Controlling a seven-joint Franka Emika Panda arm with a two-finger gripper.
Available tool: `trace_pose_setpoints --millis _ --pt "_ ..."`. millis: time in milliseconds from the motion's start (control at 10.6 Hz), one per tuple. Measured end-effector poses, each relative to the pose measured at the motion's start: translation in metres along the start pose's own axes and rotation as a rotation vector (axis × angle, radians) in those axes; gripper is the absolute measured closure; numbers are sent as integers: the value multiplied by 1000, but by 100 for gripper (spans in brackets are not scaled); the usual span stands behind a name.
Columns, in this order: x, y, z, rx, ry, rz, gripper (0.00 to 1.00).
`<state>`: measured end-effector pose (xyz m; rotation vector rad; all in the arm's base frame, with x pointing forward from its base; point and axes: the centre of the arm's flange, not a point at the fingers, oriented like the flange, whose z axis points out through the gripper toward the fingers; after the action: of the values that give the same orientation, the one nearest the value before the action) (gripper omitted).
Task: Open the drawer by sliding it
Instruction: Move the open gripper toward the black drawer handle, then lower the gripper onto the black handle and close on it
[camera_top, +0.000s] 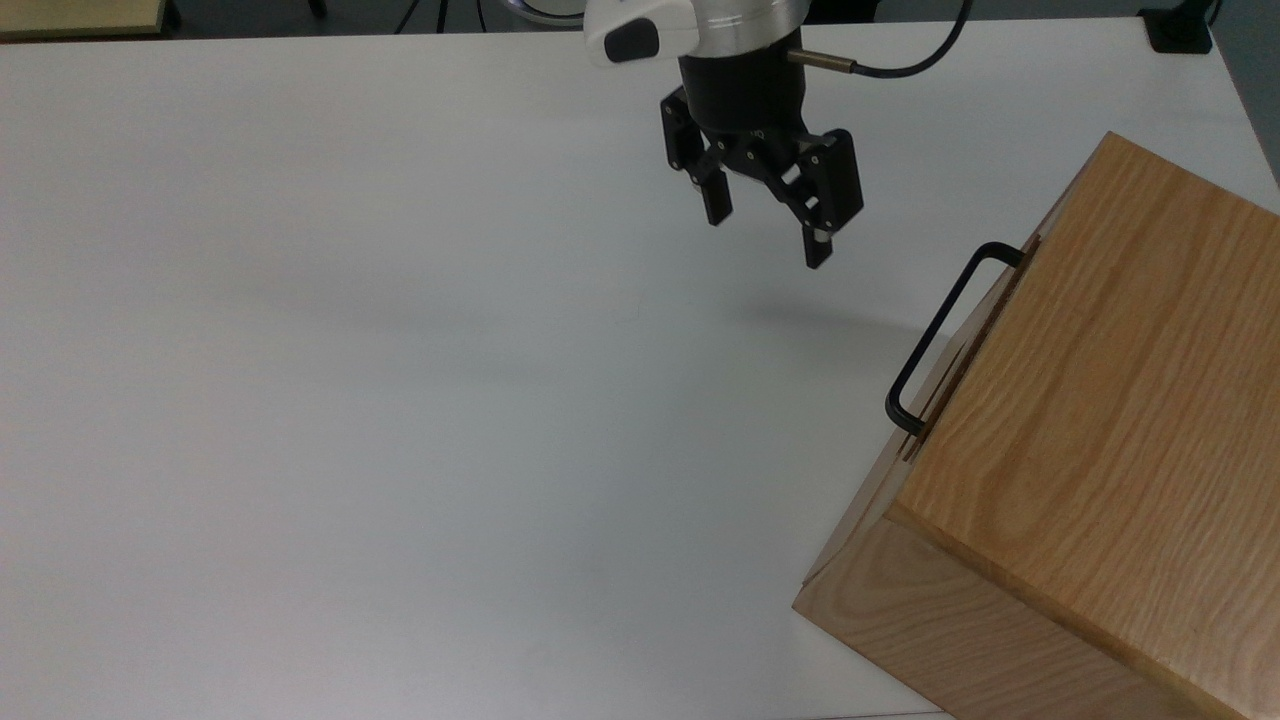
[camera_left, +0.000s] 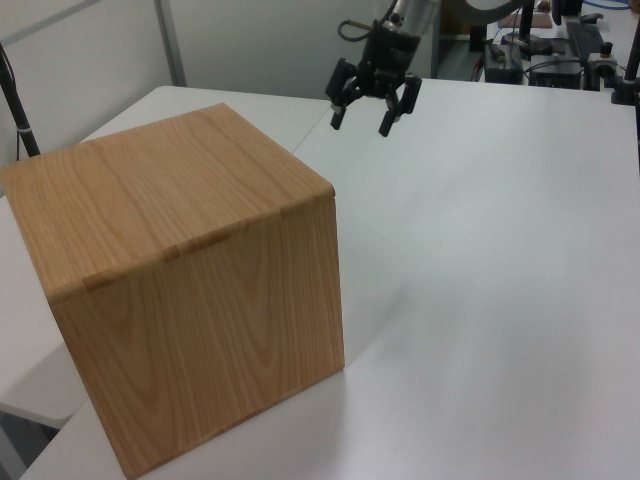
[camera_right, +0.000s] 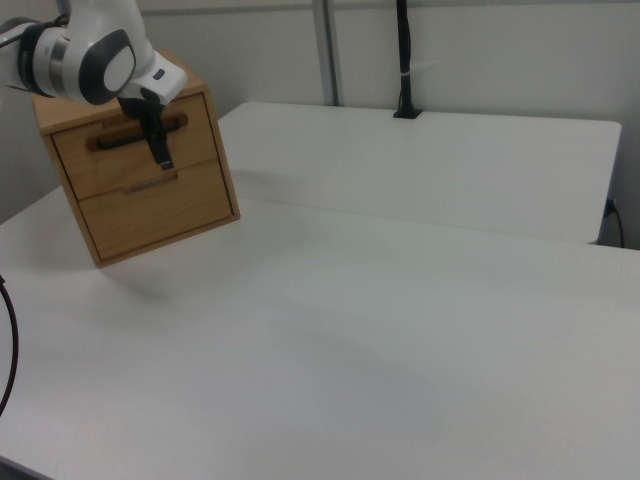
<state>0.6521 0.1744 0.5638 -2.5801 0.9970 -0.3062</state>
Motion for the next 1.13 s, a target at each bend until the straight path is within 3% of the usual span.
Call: trace_pose_setpoints --millis 189,283,754,943,1131 --pt "0 -17 8 119 12 29 0" --pt "-2 -23 15 151 24 28 0" --pt "-32 -41 48 165 -12 -110 0" --pt "-39 -51 48 224 17 -124 7" --pt "-38 -56 57 274 53 -122 33"
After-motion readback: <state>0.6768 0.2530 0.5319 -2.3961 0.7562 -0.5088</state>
